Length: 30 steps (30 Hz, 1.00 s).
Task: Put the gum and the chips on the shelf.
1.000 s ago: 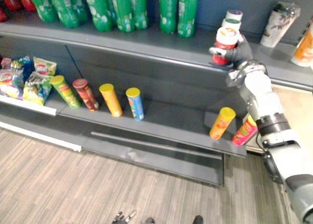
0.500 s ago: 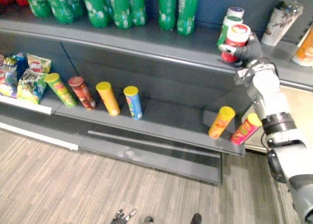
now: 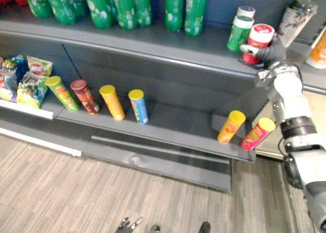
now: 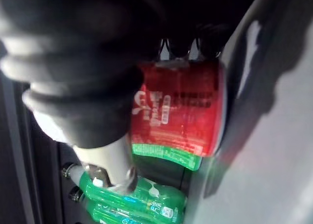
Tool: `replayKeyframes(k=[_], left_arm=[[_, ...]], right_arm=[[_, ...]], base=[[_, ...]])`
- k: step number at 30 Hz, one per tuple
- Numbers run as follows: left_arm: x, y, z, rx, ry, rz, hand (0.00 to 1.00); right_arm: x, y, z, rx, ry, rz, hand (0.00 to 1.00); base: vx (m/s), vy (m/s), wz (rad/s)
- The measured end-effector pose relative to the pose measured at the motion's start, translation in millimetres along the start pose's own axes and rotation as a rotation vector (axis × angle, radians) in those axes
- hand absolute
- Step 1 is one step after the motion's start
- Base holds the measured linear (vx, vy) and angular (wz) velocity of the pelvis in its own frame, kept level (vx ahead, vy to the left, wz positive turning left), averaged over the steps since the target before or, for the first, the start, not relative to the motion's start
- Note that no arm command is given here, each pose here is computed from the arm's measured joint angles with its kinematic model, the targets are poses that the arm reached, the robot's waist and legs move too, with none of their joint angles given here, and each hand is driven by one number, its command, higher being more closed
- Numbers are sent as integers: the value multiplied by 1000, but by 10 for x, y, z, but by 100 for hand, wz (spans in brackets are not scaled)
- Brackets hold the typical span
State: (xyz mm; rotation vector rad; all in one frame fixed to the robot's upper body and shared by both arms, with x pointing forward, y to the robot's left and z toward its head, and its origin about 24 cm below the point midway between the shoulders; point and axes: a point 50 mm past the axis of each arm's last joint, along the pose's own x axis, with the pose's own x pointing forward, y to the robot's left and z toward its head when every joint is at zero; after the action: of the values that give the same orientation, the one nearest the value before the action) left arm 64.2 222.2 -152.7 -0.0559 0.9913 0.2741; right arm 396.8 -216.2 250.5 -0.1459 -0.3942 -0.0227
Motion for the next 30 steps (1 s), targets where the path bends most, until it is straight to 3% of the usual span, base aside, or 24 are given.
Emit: replayKeyframes(k=[22, 30], left_arm=[[6, -10, 19, 1, -10, -4, 0], [11, -14, 32, 1, -13, -9, 0]], right_arm=[[-15, 77, 124, -9, -69, 59, 0], [-23, 51, 131, -9, -82, 10, 0]], base=[[2, 1, -4], [0, 0, 0]])
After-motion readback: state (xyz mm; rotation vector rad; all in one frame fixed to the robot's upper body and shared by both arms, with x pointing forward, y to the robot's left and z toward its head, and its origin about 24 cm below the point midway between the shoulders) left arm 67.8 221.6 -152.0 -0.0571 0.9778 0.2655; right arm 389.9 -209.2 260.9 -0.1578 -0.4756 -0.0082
